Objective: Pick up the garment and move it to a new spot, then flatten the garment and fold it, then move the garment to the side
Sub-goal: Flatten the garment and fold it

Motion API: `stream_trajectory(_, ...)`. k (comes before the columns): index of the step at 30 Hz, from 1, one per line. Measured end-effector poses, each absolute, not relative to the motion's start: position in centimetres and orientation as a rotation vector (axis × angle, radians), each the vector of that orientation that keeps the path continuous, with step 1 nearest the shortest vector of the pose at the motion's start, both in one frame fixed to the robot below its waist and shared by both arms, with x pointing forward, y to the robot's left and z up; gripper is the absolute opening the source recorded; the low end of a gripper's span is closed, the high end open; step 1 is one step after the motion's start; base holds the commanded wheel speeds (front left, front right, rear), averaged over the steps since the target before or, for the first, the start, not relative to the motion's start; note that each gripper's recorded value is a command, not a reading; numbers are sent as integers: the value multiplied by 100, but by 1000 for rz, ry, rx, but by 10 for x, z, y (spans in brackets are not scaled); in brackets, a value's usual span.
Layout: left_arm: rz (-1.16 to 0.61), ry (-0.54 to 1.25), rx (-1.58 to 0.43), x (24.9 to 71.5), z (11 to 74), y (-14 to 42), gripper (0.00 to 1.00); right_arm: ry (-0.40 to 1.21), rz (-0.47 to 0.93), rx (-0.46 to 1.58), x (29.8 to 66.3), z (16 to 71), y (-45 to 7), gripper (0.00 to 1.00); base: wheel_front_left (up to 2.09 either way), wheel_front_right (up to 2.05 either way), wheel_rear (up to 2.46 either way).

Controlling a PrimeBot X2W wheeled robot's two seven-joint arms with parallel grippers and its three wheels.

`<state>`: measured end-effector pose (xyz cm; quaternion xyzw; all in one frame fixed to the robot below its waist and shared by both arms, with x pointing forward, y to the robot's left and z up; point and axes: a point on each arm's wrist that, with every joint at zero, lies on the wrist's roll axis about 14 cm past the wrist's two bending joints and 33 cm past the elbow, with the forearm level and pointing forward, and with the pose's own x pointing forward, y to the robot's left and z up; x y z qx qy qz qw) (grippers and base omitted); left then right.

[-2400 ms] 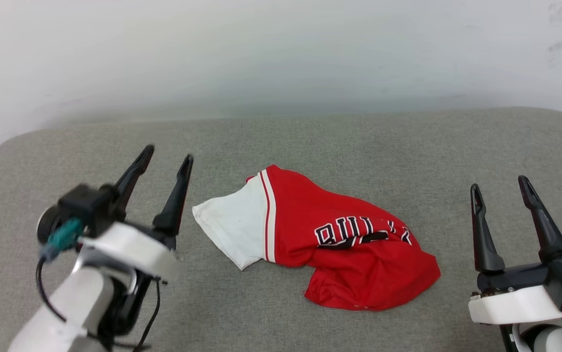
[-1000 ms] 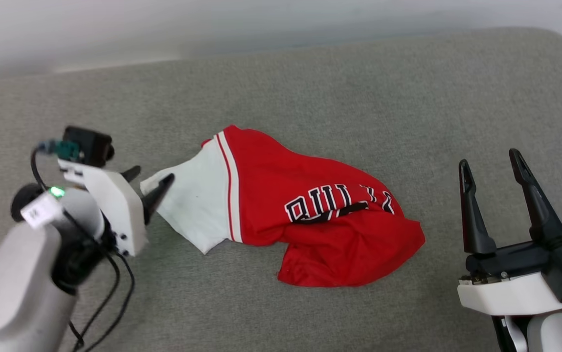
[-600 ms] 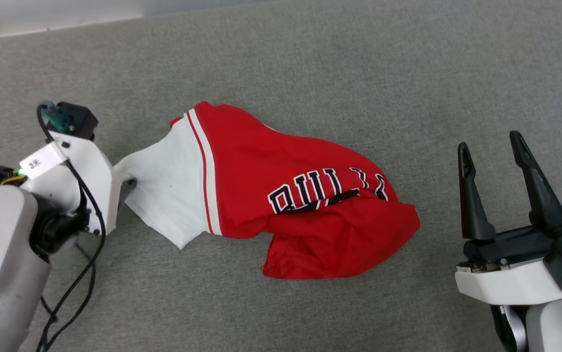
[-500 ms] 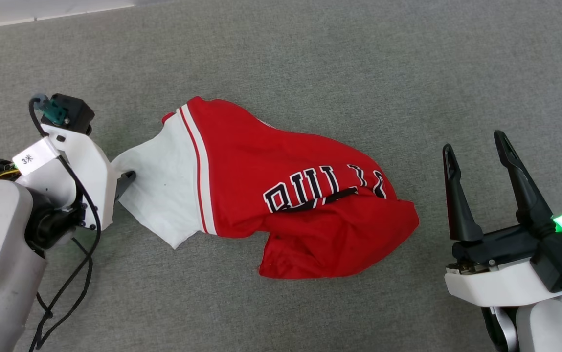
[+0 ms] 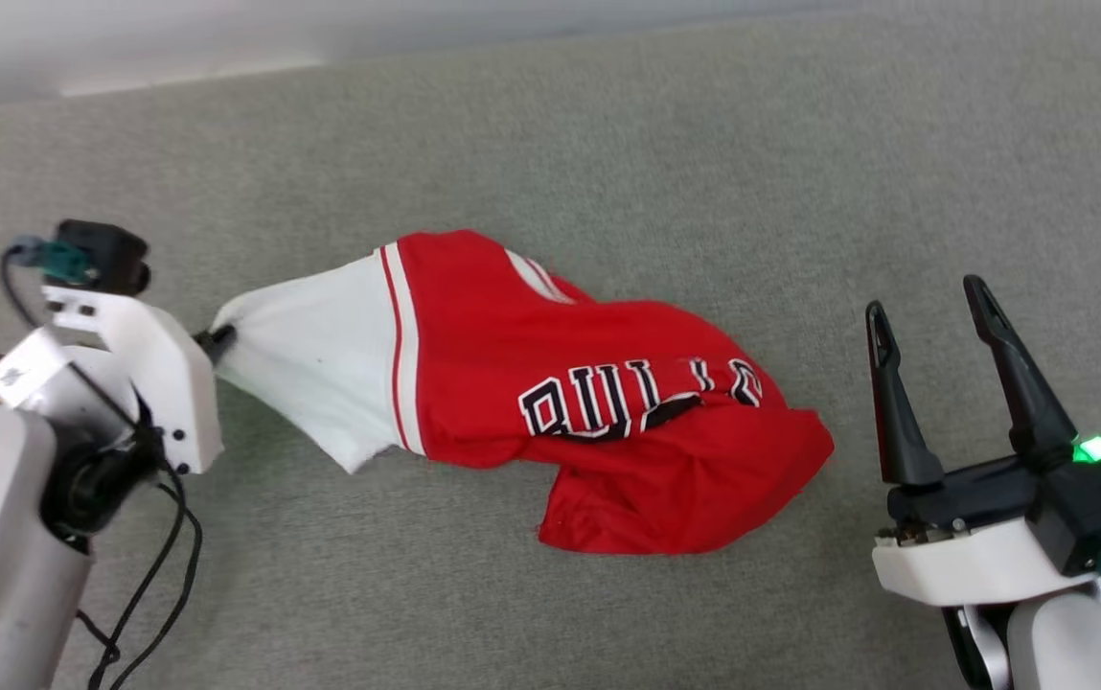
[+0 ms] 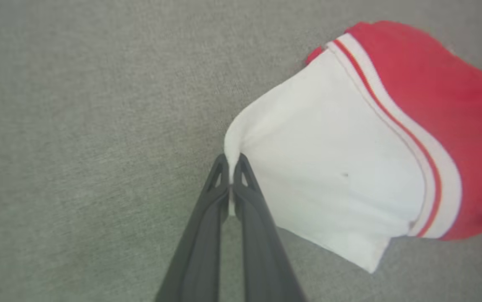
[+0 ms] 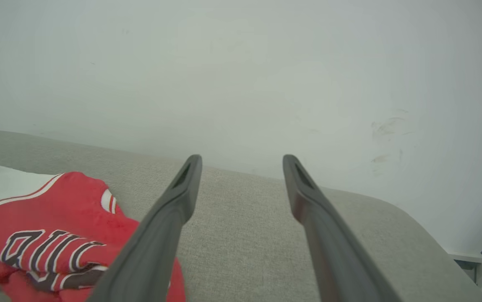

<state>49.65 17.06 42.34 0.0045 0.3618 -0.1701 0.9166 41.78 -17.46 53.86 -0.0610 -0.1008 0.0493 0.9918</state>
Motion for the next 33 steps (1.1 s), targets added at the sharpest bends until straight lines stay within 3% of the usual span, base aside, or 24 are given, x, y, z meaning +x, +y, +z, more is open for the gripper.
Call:
stream_trajectory(6,-237,644,-34,466,452,208,0,-221,129,-112,409,546,-163,100,0,0,0)
stream_trajectory(15,-199,699,-152,380,428,212,0,-247,158,-102,403,555,-152,100,0,0,0)
stream_trajectory(16,-208,690,-171,374,426,205,8,-245,156,-100,402,555,-153,100,0,0,0)
stream_trajectory(17,-211,670,-186,371,426,201,66,-242,154,-98,402,554,-154,100,0,0,0)
stream_trajectory(18,-213,643,-189,370,427,199,100,-238,154,-97,401,553,-154,100,0,0,0)
stream_trajectory(23,-232,400,-166,382,454,189,100,-230,158,-100,398,551,-153,100,0,0,0)
stream_trajectory(27,-297,103,-199,395,505,170,100,-208,143,-84,394,545,-158,100,0,0,0)
stream_trajectory(33,-317,-103,-132,387,539,164,100,-157,206,-93,386,534,-147,100,0,0,0)
